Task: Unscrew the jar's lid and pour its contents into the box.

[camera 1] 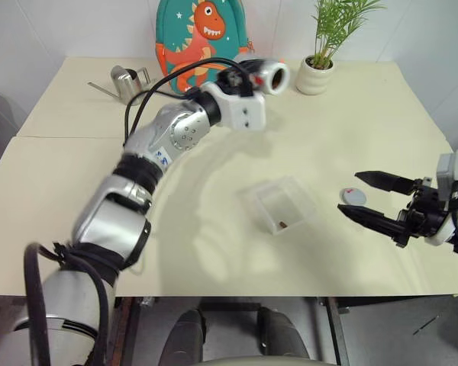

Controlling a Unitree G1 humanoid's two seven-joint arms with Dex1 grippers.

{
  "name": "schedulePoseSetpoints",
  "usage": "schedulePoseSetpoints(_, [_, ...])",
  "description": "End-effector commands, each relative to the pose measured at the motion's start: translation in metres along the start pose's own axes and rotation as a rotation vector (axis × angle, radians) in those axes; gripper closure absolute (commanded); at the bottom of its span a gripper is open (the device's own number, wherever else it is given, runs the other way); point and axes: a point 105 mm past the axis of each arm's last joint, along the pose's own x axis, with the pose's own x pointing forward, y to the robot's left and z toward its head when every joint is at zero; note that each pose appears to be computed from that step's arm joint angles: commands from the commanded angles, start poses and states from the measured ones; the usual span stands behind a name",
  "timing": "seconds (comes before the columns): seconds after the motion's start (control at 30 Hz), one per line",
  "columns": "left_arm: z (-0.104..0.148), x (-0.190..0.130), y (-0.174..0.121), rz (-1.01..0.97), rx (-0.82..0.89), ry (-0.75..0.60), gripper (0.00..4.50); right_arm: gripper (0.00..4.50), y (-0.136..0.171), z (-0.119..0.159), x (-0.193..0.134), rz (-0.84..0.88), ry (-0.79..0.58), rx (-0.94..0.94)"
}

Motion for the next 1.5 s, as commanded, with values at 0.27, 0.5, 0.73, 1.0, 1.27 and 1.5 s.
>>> schedulePoseSetpoints(0.27, [-0.029, -0.062, -0.007, 0.125, -0.956, 0.078, 2.48, 0.02, -0.013, 0.018, 0.008, 0.066, 0.013, -0.044])
schedulePoseSetpoints(0.5, [-0.045, -0.103, -0.053, -0.034, -0.987, 0.226, 2.48, 0.02, -0.013, 0.017, 0.011, 0.099, 0.029, -0.037])
schedulePoseSetpoints(0.73, [-0.046, -0.114, -0.063, -0.066, -0.987, 0.25, 2.48, 0.02, -0.012, 0.014, 0.011, 0.105, 0.033, -0.03])
schedulePoseSetpoints(1.0, [-0.04, -0.116, -0.067, -0.11, -0.984, 0.255, 0.05, 0.0, -0.012, 0.013, 0.012, 0.105, 0.034, -0.028])
schedulePoseSetpoints(1.27, [-0.033, -0.132, -0.061, -0.137, -0.941, 0.282, 0.05, 0.0, -0.014, 0.015, 0.011, 0.104, 0.041, -0.036])
schedulePoseSetpoints(1.5, [-0.036, -0.159, -0.052, -0.163, -0.909, 0.357, 0.05, 0.0, -0.016, 0.016, 0.005, 0.103, 0.058, -0.04])
